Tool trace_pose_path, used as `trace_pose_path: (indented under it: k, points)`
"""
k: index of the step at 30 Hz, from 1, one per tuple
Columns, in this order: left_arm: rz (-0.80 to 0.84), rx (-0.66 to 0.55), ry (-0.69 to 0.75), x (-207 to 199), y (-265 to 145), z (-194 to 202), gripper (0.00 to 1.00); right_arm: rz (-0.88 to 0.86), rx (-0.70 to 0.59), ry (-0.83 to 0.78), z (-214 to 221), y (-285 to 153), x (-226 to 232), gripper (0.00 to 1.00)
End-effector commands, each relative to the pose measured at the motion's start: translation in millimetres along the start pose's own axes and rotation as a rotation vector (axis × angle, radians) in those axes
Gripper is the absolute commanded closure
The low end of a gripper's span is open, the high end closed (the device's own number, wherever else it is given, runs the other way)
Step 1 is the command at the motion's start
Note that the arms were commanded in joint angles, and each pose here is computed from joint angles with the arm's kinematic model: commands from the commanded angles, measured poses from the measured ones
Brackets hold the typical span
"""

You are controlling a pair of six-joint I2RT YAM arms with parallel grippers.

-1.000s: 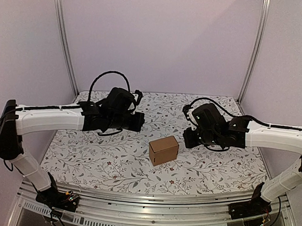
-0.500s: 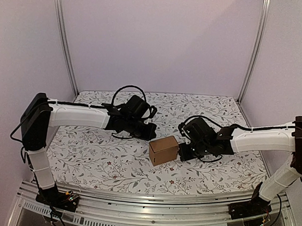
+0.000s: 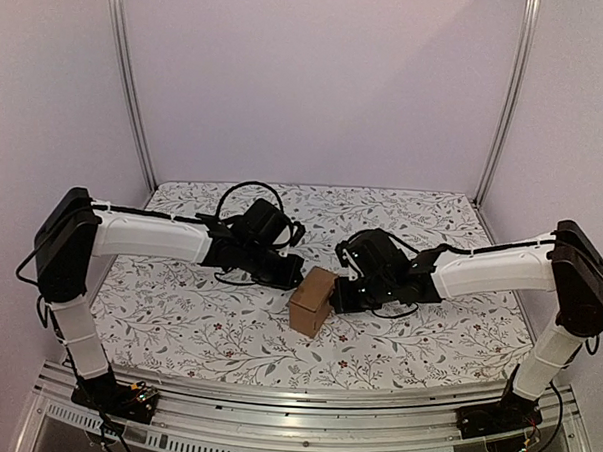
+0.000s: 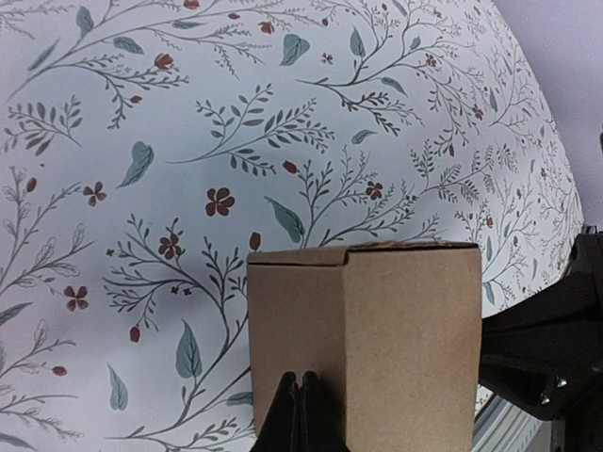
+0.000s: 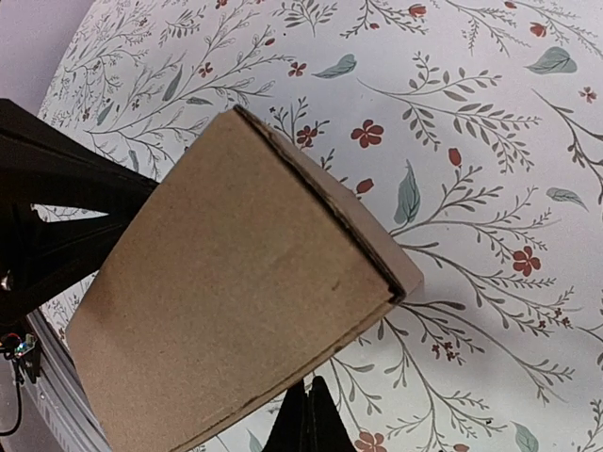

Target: Fold the paper box

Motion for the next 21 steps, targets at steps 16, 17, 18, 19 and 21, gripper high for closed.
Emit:
trace_pose_path:
  k: [16,17,18,19,21]
  points:
    - [0.051,-0.004,-0.025,-6.2,-29.5,25.4,1.00,-0.132,-0.001,0.105,6.0,41.9,4.0,1.00]
    - [0.055,-0.001,-0.022,-7.8,-28.3,25.9,1.00,-0.131,0.002,0.113,8.1,44.0,2.8,1.00]
    - [0.059,0.000,-0.020,-9.6,-27.5,25.9,1.00,-0.125,0.006,0.119,11.1,45.6,0.7,1.00]
    - [0.065,0.002,-0.016,-12.1,-26.4,25.5,1.00,-0.119,0.009,0.122,13.3,46.5,-0.7,1.00]
    - [0.078,0.002,-0.009,-17.4,-25.2,24.2,1.00,-0.104,0.016,0.129,18.1,48.4,-4.8,1.00]
Point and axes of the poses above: each gripper's point midway between its finger pads, its own y axis out along the fingers, its own x axis along the line the jaws close on, z = x × y, the point moved 10 cm from there along -y, back along the fingers, and after that the axes turned 7 degrees about -y, right-handed, at the moved point
